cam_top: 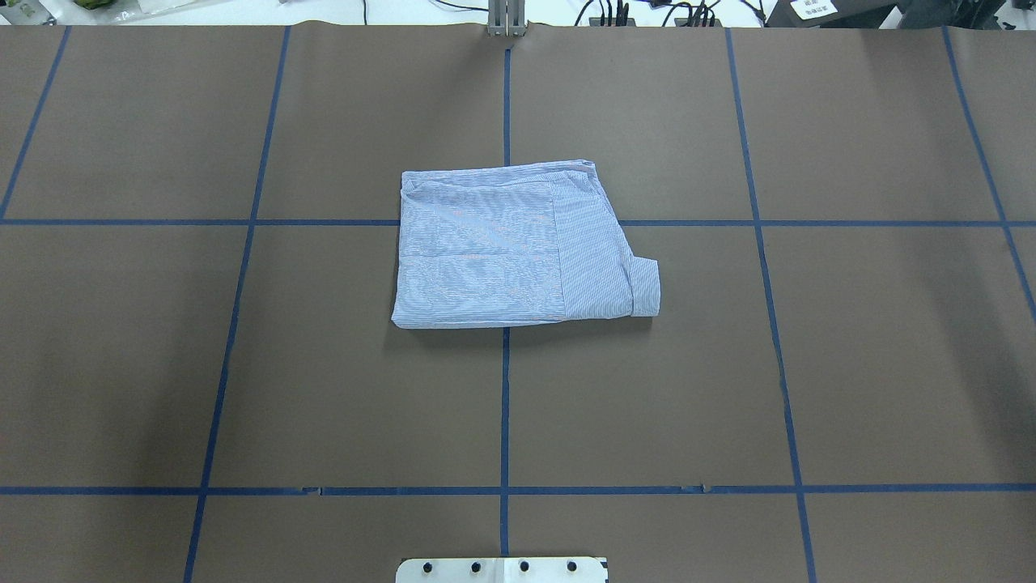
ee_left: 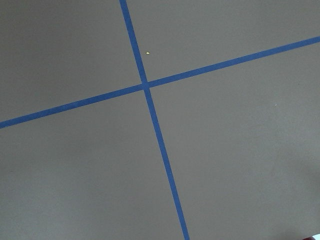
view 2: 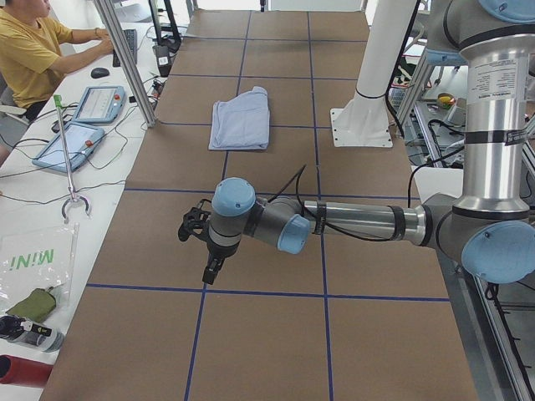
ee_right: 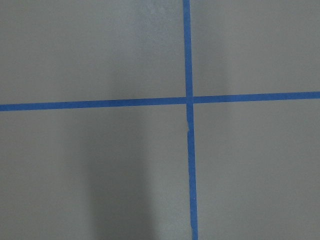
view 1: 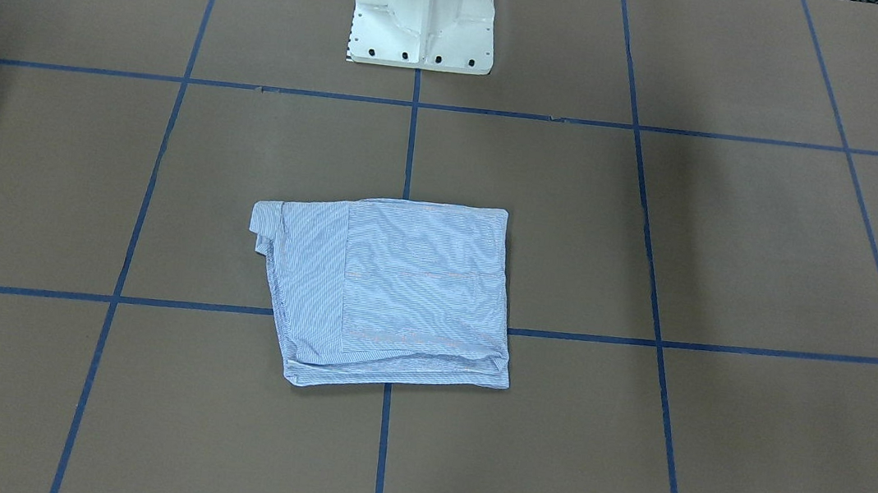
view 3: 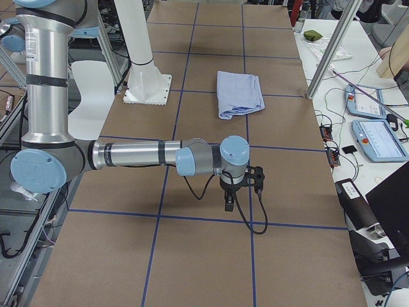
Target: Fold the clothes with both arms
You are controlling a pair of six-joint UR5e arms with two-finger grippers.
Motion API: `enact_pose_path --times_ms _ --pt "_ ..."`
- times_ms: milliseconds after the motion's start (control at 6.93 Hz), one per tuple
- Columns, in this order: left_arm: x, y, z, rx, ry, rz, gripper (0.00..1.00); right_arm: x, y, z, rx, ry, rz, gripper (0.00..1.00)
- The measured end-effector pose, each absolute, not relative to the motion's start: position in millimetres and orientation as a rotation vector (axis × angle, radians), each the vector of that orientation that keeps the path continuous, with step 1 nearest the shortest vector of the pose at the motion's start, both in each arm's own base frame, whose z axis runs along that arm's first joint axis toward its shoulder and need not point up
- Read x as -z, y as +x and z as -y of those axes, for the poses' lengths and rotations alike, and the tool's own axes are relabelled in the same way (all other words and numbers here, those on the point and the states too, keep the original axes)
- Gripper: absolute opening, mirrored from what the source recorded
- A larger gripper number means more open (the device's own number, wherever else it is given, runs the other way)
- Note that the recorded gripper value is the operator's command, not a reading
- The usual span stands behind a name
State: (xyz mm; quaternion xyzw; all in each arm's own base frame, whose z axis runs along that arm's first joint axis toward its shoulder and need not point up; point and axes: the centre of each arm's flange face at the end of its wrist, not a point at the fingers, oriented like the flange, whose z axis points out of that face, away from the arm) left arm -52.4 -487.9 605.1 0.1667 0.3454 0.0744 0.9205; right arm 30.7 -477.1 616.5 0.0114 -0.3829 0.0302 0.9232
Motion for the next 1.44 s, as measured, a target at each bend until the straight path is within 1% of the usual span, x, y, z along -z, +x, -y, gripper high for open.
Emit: enact_pose_path --times_ms 1443 --pt "-606.1 -51.7 487.9 -0.153 0.34 -0.709 1.0 -618.0 28.8 475.3 -0.064 0.011 0.817 1.0"
